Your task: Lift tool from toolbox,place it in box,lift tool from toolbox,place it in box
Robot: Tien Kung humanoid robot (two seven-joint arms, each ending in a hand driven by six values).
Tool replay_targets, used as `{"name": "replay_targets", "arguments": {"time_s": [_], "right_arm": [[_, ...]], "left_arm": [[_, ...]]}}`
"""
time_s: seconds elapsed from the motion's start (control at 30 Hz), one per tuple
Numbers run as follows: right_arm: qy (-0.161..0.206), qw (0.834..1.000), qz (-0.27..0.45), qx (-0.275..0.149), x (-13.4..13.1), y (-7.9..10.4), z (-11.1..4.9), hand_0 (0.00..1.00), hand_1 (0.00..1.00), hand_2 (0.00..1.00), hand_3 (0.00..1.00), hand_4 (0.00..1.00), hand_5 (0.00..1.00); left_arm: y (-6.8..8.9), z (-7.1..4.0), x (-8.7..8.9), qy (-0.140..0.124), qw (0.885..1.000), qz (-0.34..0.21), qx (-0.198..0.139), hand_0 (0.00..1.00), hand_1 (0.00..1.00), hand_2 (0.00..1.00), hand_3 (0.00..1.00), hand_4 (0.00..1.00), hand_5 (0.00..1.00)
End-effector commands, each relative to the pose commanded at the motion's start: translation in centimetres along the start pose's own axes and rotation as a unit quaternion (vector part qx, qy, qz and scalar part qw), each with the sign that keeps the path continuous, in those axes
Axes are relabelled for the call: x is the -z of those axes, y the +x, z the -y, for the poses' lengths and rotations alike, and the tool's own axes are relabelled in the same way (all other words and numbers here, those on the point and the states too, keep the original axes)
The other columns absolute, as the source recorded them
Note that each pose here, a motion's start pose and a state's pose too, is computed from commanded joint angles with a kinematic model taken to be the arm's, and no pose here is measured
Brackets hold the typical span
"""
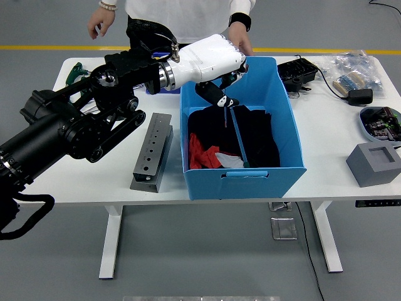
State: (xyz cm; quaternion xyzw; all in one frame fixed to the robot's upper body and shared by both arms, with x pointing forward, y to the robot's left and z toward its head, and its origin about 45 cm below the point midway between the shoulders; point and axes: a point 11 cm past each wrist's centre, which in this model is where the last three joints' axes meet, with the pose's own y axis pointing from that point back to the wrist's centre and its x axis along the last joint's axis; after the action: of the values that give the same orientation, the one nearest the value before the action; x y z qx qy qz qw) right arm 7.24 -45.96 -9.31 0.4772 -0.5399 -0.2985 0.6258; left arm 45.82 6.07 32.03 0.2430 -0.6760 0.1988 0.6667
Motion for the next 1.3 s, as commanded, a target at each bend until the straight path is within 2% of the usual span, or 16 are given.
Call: {"name": "replay_targets", "arguments": {"time_s": [0.03, 0.2, 0.23, 0.4, 0.43, 0.6, 0.63, 0.8, 0.83, 0.87, 1.0, 1.03, 1.07, 1.2, 1.23, 1.3], "right_arm": [[0.001, 1.000, 0.000, 0.000, 0.1, 0.0, 0.0, 0.696, 0.687, 0.774, 0.641, 0.888, 0.728], [0.005, 1.000, 0.000, -0.003, 0.5, 0.3, 0.0, 0.696, 0.687, 0.774, 0.641, 0.888, 0.728], [0.005, 1.000, 0.000, -0.003, 0.5, 0.3, 0.0, 0.692, 0.686, 0.773, 0.640, 0.886, 0.728], [0.007, 1.000, -0.001, -0.004, 0.7, 0.4, 0.0, 0.692, 0.686, 0.773, 0.640, 0.886, 0.728], [0.007, 1.000, -0.001, -0.004, 0.7, 0.4, 0.0, 0.693, 0.685, 0.773, 0.639, 0.885, 0.727], [0.007, 1.000, -0.002, -0.004, 0.8, 0.5, 0.0, 0.693, 0.685, 0.773, 0.639, 0.885, 0.727], [0.007, 1.000, -0.002, -0.004, 0.8, 0.5, 0.0, 0.693, 0.685, 0.773, 0.638, 0.884, 0.726], [0.007, 1.000, -0.001, -0.004, 0.7, 0.4, 0.0, 0.693, 0.685, 0.773, 0.638, 0.884, 0.726], [0.007, 1.000, -0.001, -0.004, 0.7, 0.4, 0.0, 0.694, 0.685, 0.773, 0.637, 0.883, 0.725], [0.007, 1.000, -0.002, -0.004, 0.7, 0.4, 0.0, 0.694, 0.685, 0.773, 0.637, 0.883, 0.725], [0.006, 1.000, -0.001, -0.004, 0.7, 0.4, 0.0, 0.694, 0.685, 0.773, 0.637, 0.883, 0.725], [0.006, 1.000, -0.001, -0.004, 0.7, 0.4, 0.0, 0.696, 0.685, 0.773, 0.635, 0.882, 0.724], [0.006, 1.000, -0.001, -0.004, 0.7, 0.4, 0.0, 0.696, 0.685, 0.773, 0.635, 0.882, 0.724], [0.006, 1.000, 0.001, -0.004, 0.6, 0.4, 0.0, 0.696, 0.685, 0.773, 0.635, 0.882, 0.724], [0.006, 1.000, 0.001, -0.004, 0.6, 0.4, 0.0, 0.693, 0.685, 0.772, 0.636, 0.882, 0.722], [0.006, 1.000, 0.002, -0.004, 0.6, 0.4, 0.0, 0.693, 0.685, 0.772, 0.636, 0.882, 0.722]], "left_arm": [[-0.4, 0.2, -0.1, 0.001, 1.000, 0.001, 0.006, 0.209, 0.107, 0.133, 0.201, 0.795, 0.283], [-1.9, 0.6, -0.1, 0.007, 0.999, -0.011, 0.041, 0.209, 0.107, 0.133, 0.201, 0.795, 0.283], [-2.2, 0.7, -0.1, 0.009, 0.999, -0.014, 0.049, 0.290, 0.354, 0.416, 0.508, 0.834, 0.379], [-3.4, 0.8, 0.2, 0.019, 0.997, -0.031, 0.075, 0.290, 0.354, 0.416, 0.508, 0.834, 0.379], [-3.6, 0.8, 0.2, 0.021, 0.996, -0.035, 0.079, 0.382, 0.523, 0.563, 0.586, 0.857, 0.428], [-4.5, 0.6, 0.5, 0.032, 0.993, -0.053, 0.102, 0.382, 0.523, 0.563, 0.586, 0.857, 0.428], [-4.6, 0.5, 0.6, 0.034, 0.992, -0.055, 0.107, 0.521, 0.658, 0.761, 0.626, 0.874, 0.450], [-5.2, 0.2, 0.8, 0.041, 0.989, -0.066, 0.123, 0.521, 0.658, 0.761, 0.626, 0.874, 0.450], [-5.2, 0.2, 0.9, 0.043, 0.989, -0.068, 0.125, 0.750, 0.837, 0.913, 0.695, 0.883, 0.470], [-5.3, 0.1, 0.9, 0.044, 0.989, -0.068, 0.126, 0.750, 0.837, 0.913, 0.695, 0.883, 0.470], [-5.0, -0.2, 1.3, 0.050, 0.989, -0.079, 0.116, 0.750, 0.837, 0.913, 0.695, 0.883, 0.470], [-4.9, -0.3, 1.4, 0.051, 0.989, -0.084, 0.112, 0.836, 0.906, 0.959, 0.732, 0.891, 0.495], [-4.8, -0.5, 1.5, 0.053, 0.989, -0.090, 0.105, 0.836, 0.906, 0.959, 0.732, 0.891, 0.495], [-3.7, -1.4, 2.0, 0.061, 0.988, -0.132, 0.061, 0.836, 0.906, 0.959, 0.732, 0.891, 0.495], [-3.4, -1.6, 2.1, 0.064, 0.986, -0.143, 0.050, 0.801, 0.846, 0.904, 0.700, 0.887, 0.517], [-2.9, -2.4, 2.4, 0.072, 0.982, -0.172, 0.026, 0.801, 0.846, 0.904, 0.700, 0.887, 0.517]]}}
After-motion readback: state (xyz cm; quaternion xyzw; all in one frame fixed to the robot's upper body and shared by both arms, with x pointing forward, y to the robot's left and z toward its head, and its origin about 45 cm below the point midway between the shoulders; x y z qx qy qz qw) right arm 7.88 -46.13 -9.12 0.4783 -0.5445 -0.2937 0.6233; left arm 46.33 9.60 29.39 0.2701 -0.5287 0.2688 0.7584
